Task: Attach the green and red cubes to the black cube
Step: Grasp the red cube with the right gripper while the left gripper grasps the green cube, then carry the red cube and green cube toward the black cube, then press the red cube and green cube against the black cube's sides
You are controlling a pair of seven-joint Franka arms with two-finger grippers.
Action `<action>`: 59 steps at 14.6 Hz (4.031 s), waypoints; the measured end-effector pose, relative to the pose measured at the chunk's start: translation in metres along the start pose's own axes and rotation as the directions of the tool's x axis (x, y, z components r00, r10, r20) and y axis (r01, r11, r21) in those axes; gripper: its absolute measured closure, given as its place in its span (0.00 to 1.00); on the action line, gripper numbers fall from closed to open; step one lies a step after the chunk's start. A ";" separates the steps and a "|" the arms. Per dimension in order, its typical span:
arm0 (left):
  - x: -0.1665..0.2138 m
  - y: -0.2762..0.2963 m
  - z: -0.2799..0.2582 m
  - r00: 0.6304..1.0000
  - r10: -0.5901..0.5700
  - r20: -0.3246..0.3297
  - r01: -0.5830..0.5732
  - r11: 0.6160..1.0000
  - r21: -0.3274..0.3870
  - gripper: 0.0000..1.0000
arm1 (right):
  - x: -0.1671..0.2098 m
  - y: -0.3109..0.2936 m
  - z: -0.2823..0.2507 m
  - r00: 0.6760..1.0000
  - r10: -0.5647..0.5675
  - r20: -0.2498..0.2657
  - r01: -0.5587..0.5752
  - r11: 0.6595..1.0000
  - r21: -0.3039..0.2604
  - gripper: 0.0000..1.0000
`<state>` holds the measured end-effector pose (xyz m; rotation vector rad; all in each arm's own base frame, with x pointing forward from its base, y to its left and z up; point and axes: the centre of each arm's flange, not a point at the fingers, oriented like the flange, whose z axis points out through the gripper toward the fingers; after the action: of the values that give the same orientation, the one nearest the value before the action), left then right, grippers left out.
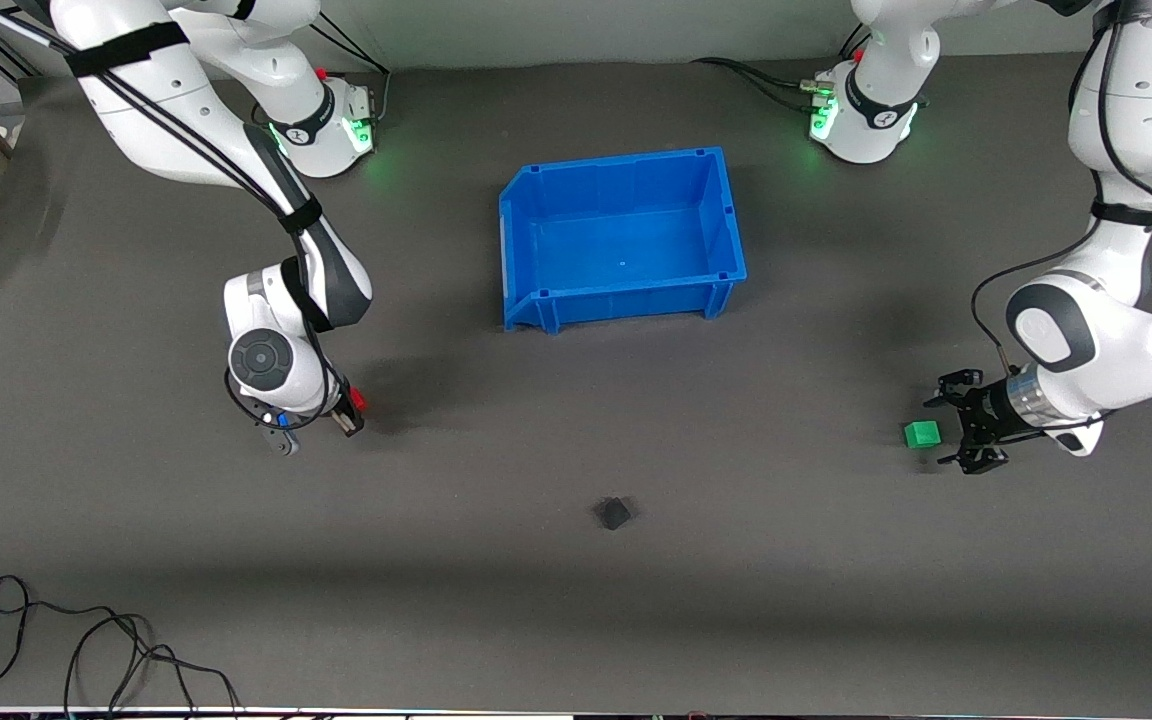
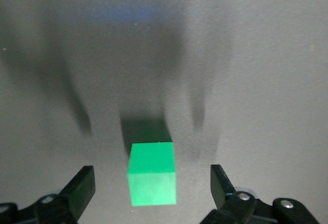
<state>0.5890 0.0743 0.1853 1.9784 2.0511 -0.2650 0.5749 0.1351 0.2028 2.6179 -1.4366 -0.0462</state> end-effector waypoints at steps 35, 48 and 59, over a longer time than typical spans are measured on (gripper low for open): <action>-0.263 0.069 0.046 0.976 -0.105 0.188 0.115 0.992 -0.043 0.63 | -0.203 -0.264 -0.013 0.923 0.239 0.302 -0.373 0.745 0.553 0.61; -0.327 0.048 0.083 0.951 -0.249 0.185 0.268 0.960 -0.086 0.63 | -0.249 -0.265 -0.015 0.907 0.237 0.349 -0.404 0.728 0.555 0.61; -0.353 0.046 0.120 0.975 -0.164 0.148 0.191 0.962 -0.194 0.63 | -0.247 -0.264 -0.004 0.865 0.293 0.407 -0.481 0.716 0.507 0.61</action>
<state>0.6517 -0.2965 0.1888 1.6152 2.0820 -0.2018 0.6626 0.4830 0.1551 2.7564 -2.4518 0.0785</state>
